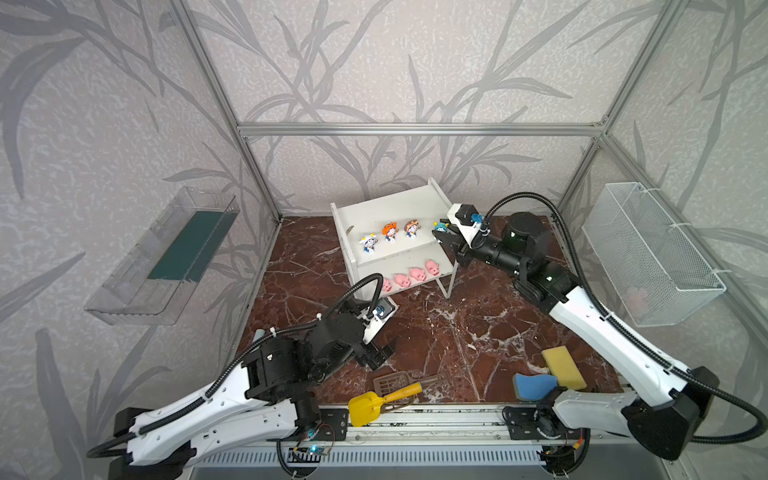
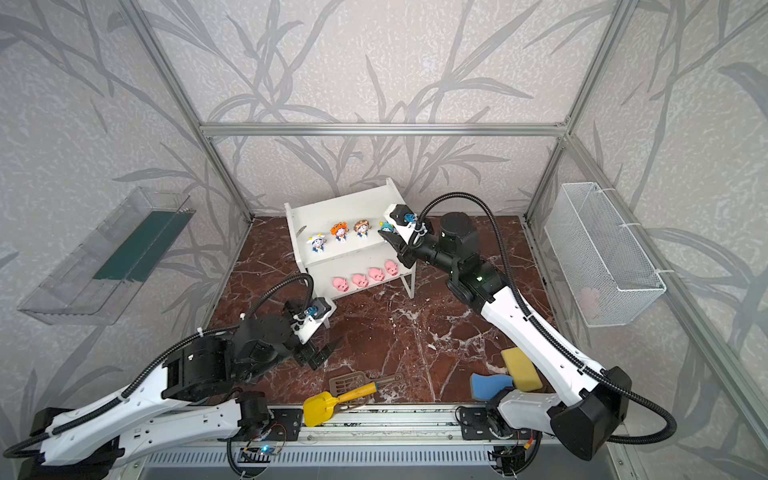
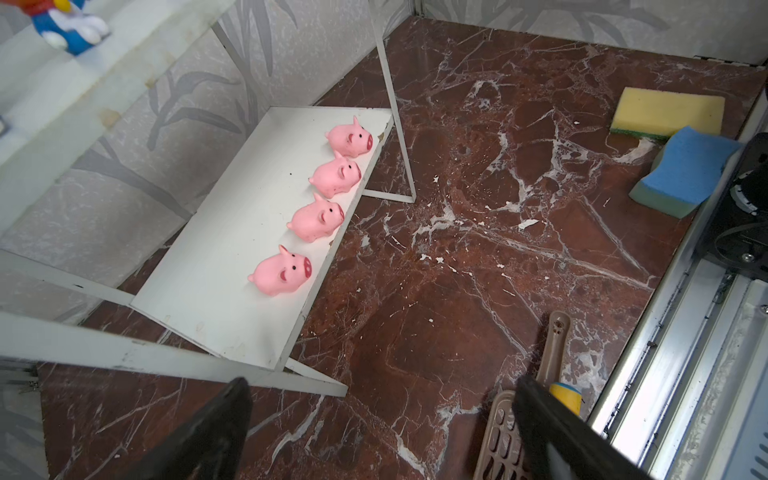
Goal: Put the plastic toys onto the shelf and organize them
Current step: 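Carry the teal-hooded figure with the right gripper over the shelf's top tier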
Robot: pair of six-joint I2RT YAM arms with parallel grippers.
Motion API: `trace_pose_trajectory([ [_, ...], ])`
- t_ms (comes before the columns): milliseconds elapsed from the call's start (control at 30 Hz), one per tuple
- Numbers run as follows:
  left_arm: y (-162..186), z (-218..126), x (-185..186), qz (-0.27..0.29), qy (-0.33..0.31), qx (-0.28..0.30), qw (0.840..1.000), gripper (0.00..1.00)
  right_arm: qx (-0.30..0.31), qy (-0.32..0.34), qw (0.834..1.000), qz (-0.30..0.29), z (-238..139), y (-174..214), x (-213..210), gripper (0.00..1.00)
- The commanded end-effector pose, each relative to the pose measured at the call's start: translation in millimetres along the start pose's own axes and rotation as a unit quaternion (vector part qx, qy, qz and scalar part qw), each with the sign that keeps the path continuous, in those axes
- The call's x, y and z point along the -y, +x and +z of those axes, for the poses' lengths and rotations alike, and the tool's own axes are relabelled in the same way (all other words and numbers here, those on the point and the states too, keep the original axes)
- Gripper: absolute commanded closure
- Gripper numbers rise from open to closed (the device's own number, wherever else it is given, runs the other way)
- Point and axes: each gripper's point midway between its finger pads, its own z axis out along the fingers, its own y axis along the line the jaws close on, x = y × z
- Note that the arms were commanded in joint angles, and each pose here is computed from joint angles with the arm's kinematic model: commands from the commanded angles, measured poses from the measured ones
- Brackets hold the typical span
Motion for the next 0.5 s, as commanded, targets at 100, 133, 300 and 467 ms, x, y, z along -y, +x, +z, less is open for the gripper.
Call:
trace_pose_trajectory([
  [100, -48.5, -11.8, -10.9, 0.007, -0.018, 0.069, 0.997, 0.01, 0.023, -0.015, 1.000, 0.013, 6.9, -9.7, 8.5, 0.74],
  [133, -51.3, -11.9, -11.0, 0.007, -0.019, 0.073, 0.997, 0.01, 0.025, -0.015, 0.999, 0.014, 8.1, -9.8, 9.4, 0.74],
  [300, -63.8, -16.8, -13.1, 0.006, -0.020, 0.096, 0.995, 0.01, 0.030, -0.013, 0.999, 0.029, 16.8, -4.2, 17.5, 0.74],
  [467, -71.9, -20.9, -12.8, 0.008, -0.017, 0.115, 0.993, 0.01, 0.039, -0.004, 0.998, 0.044, 20.9, -0.8, 23.2, 0.74],
])
